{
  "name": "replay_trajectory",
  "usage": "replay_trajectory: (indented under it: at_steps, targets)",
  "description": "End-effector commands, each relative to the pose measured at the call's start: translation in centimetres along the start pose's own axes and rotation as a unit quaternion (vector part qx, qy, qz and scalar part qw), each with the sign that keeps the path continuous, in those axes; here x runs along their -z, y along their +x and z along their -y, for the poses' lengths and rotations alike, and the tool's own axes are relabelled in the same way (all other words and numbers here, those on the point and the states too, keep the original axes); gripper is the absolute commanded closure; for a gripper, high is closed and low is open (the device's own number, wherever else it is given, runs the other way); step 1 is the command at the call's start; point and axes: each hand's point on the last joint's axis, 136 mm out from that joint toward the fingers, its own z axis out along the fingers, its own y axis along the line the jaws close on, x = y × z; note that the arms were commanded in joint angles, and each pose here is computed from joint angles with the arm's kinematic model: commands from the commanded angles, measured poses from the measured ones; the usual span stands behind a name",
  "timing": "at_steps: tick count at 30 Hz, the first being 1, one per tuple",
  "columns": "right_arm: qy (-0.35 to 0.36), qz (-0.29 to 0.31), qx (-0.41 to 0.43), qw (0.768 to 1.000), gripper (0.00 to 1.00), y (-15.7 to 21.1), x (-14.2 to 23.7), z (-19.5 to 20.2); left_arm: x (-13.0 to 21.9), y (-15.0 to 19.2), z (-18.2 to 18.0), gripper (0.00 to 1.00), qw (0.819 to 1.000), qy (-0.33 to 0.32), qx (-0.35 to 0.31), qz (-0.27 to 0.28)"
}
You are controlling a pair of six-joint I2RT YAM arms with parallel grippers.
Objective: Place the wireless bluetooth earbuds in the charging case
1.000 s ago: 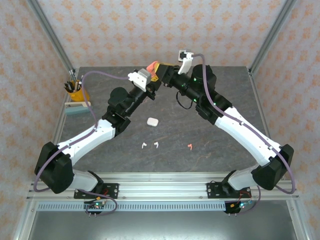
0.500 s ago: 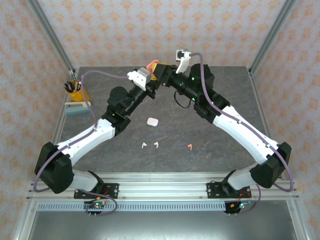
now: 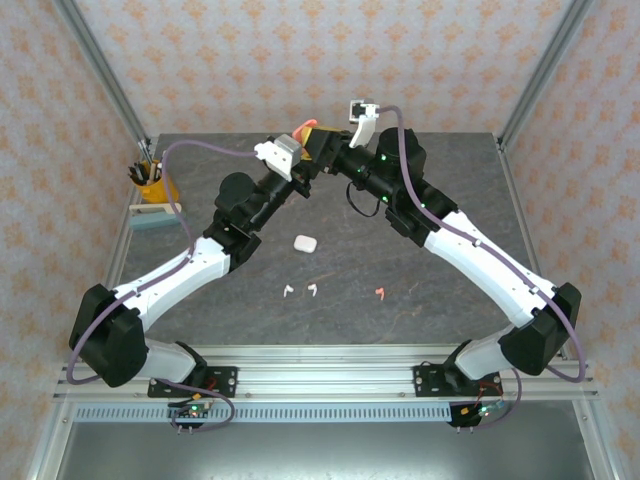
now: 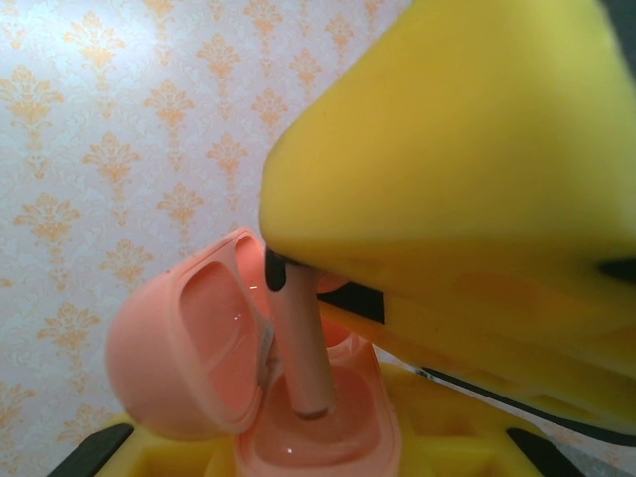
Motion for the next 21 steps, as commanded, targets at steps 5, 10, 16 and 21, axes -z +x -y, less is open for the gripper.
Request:
replay_trajectory:
  at_steps: [5,10,16,21]
  targets:
    - [-0.027,0.000,0.008,1.000,0.75,-0.2,0.7,-1.6,-0.5,-2.5,0.4,1.00,0.999,0.006,0.002,0.031]
    - [-0.021,-0.005,0.009,1.000,0.76,0.3,0.8,-1.2,-0.5,-2.6,0.3,1.00,1.000,0.006,0.001,0.031]
    - [-0.005,-0.012,0.023,1.000,0.76,0.8,1.1,-0.6,-0.5,-2.7,0.3,1.00,0.999,0.005,0.001,0.031]
    - [0.008,-0.027,0.042,0.999,0.76,1.6,0.8,0.0,-0.5,-2.8,0.5,1.00,0.999,0.008,0.001,0.030]
